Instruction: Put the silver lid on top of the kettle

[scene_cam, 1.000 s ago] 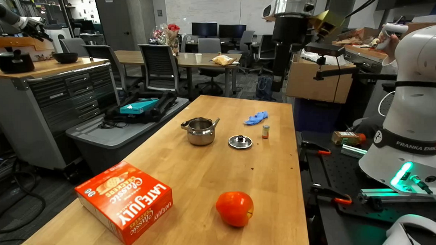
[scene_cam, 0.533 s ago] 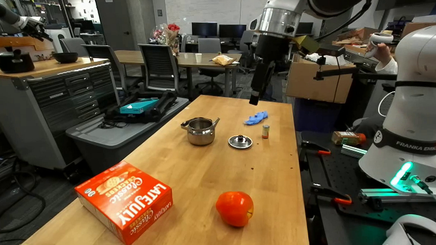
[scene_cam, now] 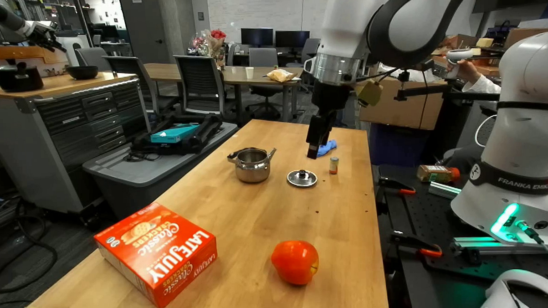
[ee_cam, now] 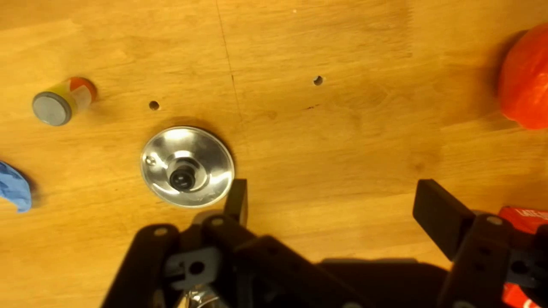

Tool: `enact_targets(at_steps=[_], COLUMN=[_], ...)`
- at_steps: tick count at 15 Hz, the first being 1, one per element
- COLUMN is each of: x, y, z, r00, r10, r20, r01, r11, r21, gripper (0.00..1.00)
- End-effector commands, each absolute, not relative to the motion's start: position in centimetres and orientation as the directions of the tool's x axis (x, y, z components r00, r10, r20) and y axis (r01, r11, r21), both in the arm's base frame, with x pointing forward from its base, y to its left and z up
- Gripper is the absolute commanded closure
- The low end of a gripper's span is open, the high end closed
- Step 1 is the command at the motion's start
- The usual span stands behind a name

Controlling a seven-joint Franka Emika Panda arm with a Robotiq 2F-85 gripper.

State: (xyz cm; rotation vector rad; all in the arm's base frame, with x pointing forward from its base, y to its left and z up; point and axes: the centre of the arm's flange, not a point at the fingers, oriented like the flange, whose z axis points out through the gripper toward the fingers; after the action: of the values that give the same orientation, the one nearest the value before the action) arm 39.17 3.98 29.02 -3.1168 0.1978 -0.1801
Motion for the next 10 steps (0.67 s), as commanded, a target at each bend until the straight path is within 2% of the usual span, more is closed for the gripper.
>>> enact_targets(at_steps=[1,10], x=[41.3,44.8], y=[3.3,0.9], z=[26.7,24.2], r00=[0.983,0.963], r10=[-0.174,-0.268], r20=[0.061,0.026], r01=[-0.175,-0.268], r11=[-0.984,-0.963], r21=[0.022,0.011], gripper=[0.0,0.0])
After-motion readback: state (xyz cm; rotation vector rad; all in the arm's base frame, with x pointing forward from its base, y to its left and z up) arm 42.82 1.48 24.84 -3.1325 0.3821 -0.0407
